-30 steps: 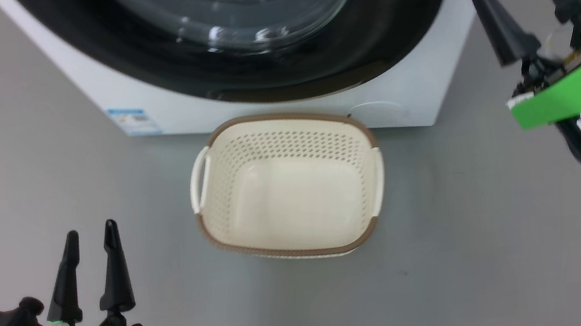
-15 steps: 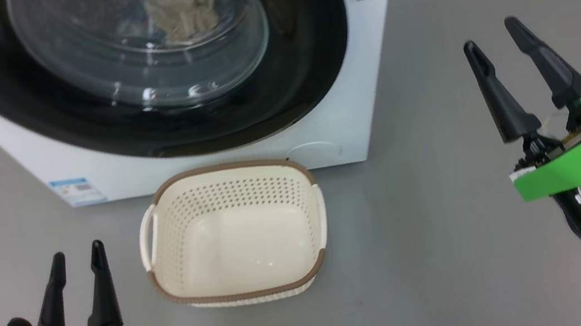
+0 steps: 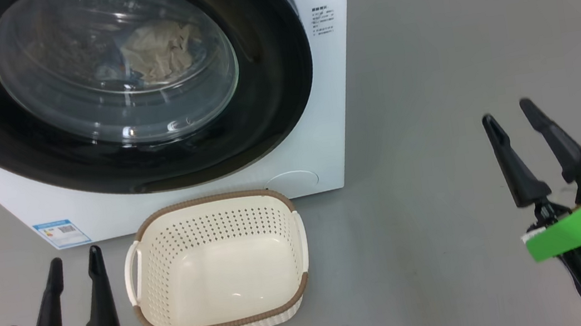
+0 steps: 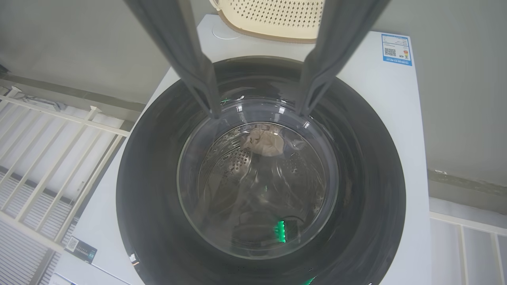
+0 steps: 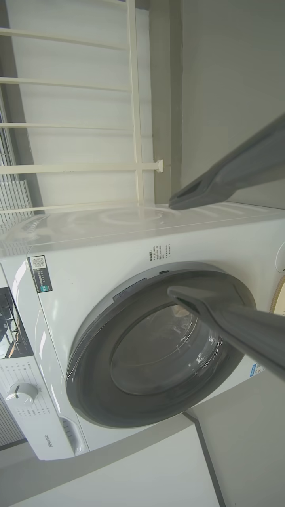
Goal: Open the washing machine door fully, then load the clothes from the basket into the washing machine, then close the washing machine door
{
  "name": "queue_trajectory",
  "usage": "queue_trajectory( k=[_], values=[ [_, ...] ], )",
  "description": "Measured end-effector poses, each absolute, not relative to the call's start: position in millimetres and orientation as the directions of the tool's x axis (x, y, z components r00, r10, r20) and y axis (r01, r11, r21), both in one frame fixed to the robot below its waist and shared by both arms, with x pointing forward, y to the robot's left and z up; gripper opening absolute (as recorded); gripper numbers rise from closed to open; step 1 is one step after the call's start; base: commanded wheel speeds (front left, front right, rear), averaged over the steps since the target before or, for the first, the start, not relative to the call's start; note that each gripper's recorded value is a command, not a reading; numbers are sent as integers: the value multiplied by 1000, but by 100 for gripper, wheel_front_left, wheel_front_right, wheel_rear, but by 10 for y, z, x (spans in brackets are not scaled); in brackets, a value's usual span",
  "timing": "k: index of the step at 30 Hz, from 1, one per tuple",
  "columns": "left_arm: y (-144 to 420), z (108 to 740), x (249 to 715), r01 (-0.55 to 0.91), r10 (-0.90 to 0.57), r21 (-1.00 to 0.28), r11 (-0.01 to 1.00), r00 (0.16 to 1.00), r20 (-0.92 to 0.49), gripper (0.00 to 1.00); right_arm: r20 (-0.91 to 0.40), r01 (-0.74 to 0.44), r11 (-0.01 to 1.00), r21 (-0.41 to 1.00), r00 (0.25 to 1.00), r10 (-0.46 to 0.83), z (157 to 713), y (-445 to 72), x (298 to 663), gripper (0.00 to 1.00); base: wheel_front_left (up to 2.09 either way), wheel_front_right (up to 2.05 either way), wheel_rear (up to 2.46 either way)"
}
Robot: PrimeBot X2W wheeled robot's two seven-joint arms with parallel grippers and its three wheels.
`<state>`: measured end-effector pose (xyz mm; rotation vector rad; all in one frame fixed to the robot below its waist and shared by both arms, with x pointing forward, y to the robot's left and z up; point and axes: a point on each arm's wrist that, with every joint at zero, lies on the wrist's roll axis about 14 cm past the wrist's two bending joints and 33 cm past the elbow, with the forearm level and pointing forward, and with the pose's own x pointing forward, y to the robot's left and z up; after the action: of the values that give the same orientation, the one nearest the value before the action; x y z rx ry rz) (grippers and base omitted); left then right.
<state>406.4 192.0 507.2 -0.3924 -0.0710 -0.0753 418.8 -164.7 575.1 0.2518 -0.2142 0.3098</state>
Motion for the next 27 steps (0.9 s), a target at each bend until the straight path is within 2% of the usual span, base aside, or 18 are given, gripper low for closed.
queue_trajectory(
  k=[12,27],
  values=[
    [1891,5112,3987,106,-76,-375,921,993,93,100,181,-231,939,254,965,189,5503,-1874,4016,100,0,0,0],
    [1906,5104,3954,102,-73,-373,922,993,91,100,170,-232,936,264,967,191,5452,-1823,4043,100,0,0,0]
  ],
)
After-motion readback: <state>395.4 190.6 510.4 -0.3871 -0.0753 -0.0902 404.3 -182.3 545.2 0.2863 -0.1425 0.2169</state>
